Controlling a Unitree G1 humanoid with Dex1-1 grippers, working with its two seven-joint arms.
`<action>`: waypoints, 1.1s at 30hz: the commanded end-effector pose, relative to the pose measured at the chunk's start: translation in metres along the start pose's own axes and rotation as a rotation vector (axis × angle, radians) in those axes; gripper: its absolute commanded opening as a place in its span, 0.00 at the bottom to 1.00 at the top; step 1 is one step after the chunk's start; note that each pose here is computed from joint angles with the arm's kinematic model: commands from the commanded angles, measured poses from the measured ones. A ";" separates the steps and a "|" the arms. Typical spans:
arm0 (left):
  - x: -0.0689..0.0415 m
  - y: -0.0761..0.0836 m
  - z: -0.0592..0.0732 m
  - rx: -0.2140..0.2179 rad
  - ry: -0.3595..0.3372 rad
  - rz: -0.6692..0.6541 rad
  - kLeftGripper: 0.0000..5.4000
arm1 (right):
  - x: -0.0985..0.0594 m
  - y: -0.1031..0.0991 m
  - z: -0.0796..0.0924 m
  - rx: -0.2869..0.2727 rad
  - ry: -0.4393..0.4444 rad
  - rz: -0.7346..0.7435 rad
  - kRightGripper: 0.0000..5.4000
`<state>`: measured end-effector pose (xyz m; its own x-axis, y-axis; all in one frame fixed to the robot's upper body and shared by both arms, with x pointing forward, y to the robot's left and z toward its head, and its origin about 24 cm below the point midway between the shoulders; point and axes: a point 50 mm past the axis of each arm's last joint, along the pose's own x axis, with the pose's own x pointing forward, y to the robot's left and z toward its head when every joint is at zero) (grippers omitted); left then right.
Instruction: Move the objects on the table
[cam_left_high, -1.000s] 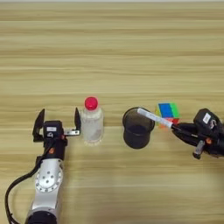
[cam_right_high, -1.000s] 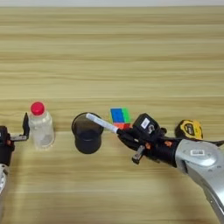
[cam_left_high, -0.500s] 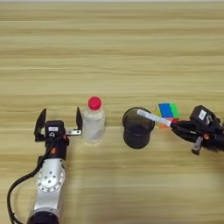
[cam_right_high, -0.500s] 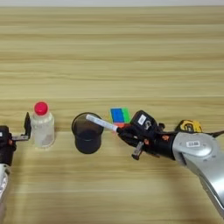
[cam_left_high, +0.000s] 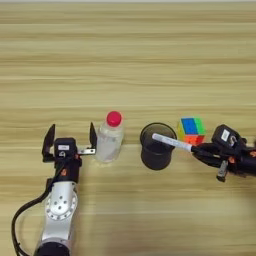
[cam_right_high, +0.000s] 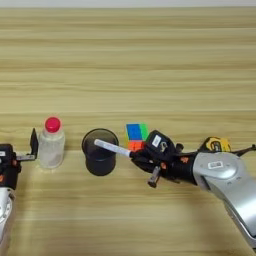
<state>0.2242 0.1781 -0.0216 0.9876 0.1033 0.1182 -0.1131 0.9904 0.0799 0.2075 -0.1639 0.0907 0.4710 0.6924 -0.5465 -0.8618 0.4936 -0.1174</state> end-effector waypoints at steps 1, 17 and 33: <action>-0.002 -0.004 -0.001 0.008 0.016 -0.009 1.00 | -0.002 -0.005 0.001 -0.022 0.015 -0.007 0.13; -0.003 0.000 -0.003 0.013 0.025 0.028 1.00 | 0.000 -0.004 0.002 -0.024 0.003 0.009 0.20; -0.002 0.013 -0.006 0.028 0.046 0.114 1.00 | 0.001 -0.001 0.016 0.010 -0.118 0.039 0.51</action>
<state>0.2204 0.1886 -0.0248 0.9740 0.2040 0.0988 -0.2129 0.9729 0.0903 0.2100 -0.1569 0.0970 0.4527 0.7563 -0.4724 -0.8750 0.4788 -0.0719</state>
